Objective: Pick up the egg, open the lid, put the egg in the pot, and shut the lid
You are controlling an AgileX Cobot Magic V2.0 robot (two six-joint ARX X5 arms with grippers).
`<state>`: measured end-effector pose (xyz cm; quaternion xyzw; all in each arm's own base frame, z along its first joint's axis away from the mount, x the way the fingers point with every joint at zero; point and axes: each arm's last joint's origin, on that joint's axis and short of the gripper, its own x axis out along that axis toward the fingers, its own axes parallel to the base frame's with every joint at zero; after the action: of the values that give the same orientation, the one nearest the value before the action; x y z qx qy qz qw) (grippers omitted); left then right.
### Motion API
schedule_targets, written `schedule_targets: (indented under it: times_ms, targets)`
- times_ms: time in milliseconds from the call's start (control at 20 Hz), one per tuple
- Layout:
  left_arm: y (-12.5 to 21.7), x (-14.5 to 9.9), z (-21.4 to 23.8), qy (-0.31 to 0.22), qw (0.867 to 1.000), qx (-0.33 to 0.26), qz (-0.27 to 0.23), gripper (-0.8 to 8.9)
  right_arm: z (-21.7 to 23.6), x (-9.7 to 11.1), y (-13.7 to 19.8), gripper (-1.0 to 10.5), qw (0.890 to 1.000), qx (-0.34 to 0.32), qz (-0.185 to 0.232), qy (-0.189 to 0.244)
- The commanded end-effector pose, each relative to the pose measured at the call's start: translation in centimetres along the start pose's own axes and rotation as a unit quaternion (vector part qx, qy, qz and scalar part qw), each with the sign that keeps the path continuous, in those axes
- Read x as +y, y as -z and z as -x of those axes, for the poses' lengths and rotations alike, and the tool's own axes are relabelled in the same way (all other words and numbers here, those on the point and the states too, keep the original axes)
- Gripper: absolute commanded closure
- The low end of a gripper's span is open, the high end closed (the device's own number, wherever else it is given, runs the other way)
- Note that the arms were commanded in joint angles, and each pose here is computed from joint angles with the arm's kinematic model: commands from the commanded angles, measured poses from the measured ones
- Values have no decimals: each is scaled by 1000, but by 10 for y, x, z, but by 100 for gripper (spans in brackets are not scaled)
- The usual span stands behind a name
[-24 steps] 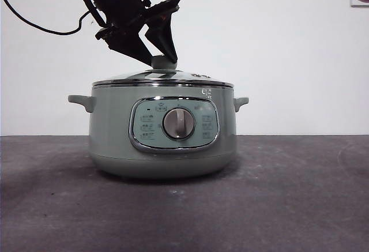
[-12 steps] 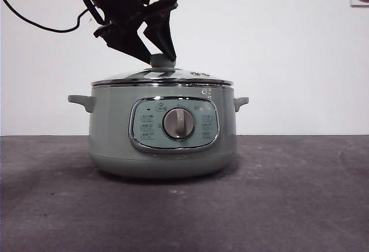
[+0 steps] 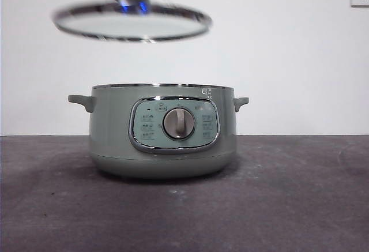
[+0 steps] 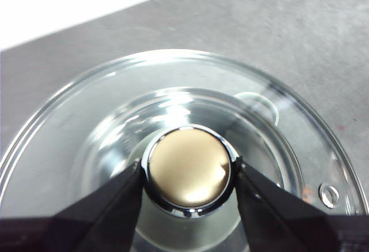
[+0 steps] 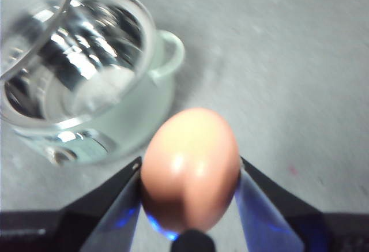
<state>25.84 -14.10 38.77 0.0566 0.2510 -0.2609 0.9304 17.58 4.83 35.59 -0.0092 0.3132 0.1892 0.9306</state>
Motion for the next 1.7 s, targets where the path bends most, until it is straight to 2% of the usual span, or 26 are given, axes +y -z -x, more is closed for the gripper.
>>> schedule_targets:
  times_ms: [50,200,400,600,800,1000,1200,1500,1700]
  targets:
    - [-8,-2,42,-2,999,-47,-5,822,-12,4,-5,960,1000,-3,-7,-20]
    - [-2,-3,86,-25,998,-58,-4,822,-35,14,-11,961,999,4,5,-46]
    - [12,-6,135,-27,998,-62,-4,822,-76,42,-35,961,995,18,39,-87]
    - [25,-7,168,-40,997,-64,-3,822,-131,74,-68,962,990,41,67,-117]
    - [33,-8,185,-40,997,-68,-1,822,-196,105,-85,962,985,64,103,-125]
    - [37,-8,191,-38,997,-66,-1,822,-253,126,-74,962,980,83,138,-114]
    - [37,-8,190,-38,997,-62,-1,822,-290,137,-51,962,974,102,178,-96]
    - [38,-8,190,-37,998,-59,-1,822,-322,139,-25,962,968,132,205,-64]
    - [38,-8,190,-34,998,-60,-2,822,-326,138,-19,960,965,147,206,-63]
